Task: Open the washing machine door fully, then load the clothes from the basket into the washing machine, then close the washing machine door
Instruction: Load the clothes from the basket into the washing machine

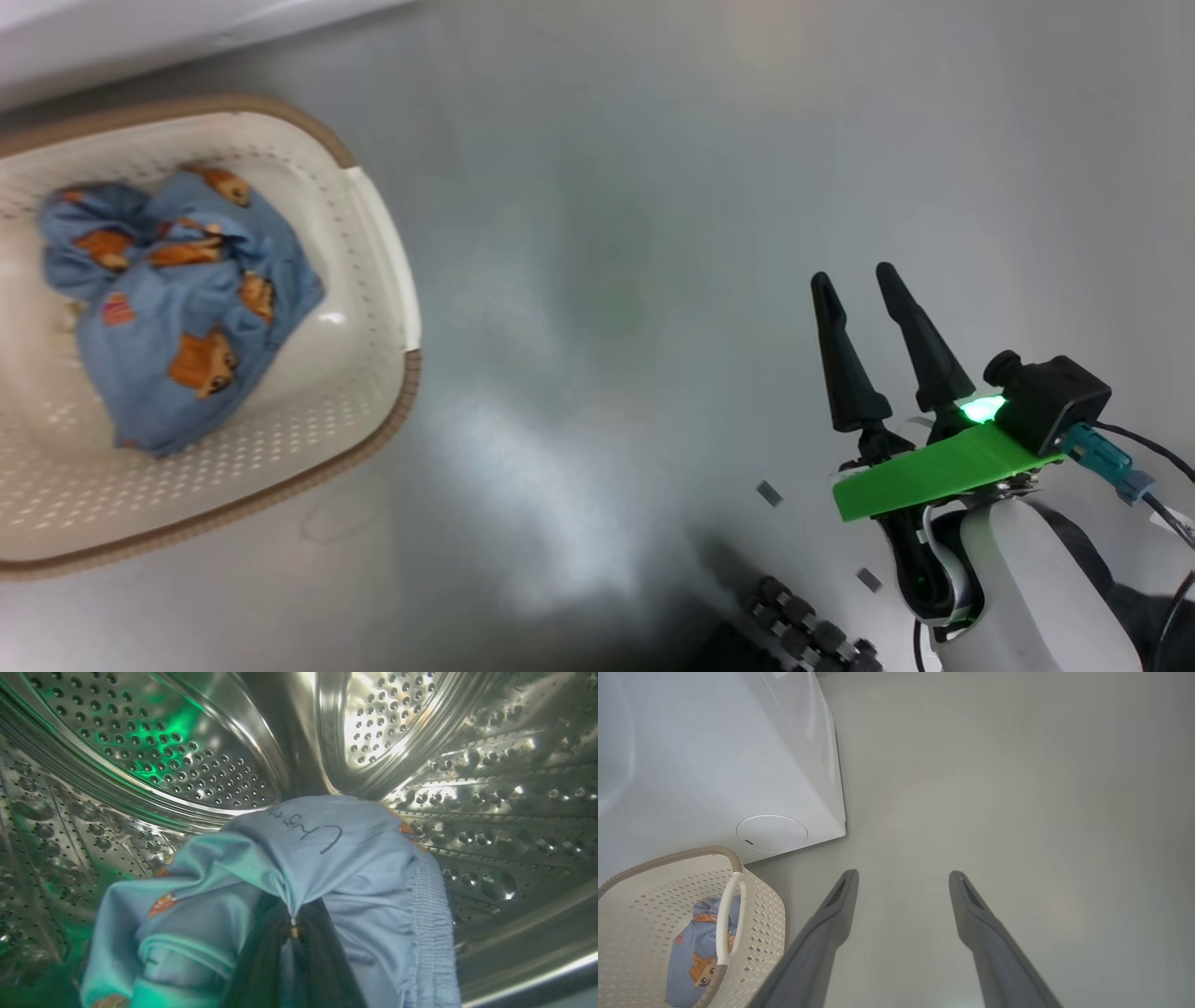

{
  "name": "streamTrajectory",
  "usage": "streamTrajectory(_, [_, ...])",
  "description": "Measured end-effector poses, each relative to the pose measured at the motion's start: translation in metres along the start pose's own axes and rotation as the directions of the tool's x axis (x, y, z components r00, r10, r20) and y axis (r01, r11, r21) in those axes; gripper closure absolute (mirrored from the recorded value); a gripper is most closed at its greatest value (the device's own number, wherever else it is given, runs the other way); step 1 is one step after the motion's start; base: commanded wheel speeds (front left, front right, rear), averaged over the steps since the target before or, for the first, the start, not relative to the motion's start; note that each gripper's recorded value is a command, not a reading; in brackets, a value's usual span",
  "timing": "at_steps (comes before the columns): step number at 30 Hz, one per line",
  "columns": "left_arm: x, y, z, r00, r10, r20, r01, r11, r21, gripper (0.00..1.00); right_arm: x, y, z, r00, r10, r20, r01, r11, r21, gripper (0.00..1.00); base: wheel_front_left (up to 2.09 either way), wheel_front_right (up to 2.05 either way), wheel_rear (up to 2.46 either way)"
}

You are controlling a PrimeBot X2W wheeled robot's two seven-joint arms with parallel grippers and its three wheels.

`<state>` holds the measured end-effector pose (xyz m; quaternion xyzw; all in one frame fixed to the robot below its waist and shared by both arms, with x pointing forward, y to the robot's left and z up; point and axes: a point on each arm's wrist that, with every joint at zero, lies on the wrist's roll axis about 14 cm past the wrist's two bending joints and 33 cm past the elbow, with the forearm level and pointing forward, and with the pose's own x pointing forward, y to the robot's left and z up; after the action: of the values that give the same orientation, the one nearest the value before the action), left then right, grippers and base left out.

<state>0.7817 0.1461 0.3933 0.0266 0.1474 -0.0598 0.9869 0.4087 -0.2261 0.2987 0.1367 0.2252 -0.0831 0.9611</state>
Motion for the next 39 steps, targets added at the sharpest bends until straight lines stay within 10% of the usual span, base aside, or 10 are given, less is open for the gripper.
streamTrajectory(10, [0.024, 0.012, 0.018, 0.987, 0.050, 0.151, -0.045, 0.998, -0.036, 0.98, -0.005, -0.019, -0.010, 0.998, -0.059, -0.033, 0.060, 0.998, 0.010, 0.00, 0.00, 0.00, 0.00])
streamTrajectory(12, [0.026, 0.012, 0.011, 0.989, 0.058, 0.134, -0.052, 0.998, -0.048, 0.00, -0.003, -0.018, -0.011, 0.998, -0.057, -0.035, 0.057, 0.998, 0.010, 0.00, 0.00, 0.00, 0.00])
streamTrajectory(39, [-0.057, -0.017, -0.011, 0.983, 0.067, 0.173, -0.023, 0.970, -0.243, 0.00, -0.002, -0.005, 0.035, 0.995, -0.012, 0.097, 0.016, 0.999, -0.044, 0.00, 0.00, 0.00, 0.00])
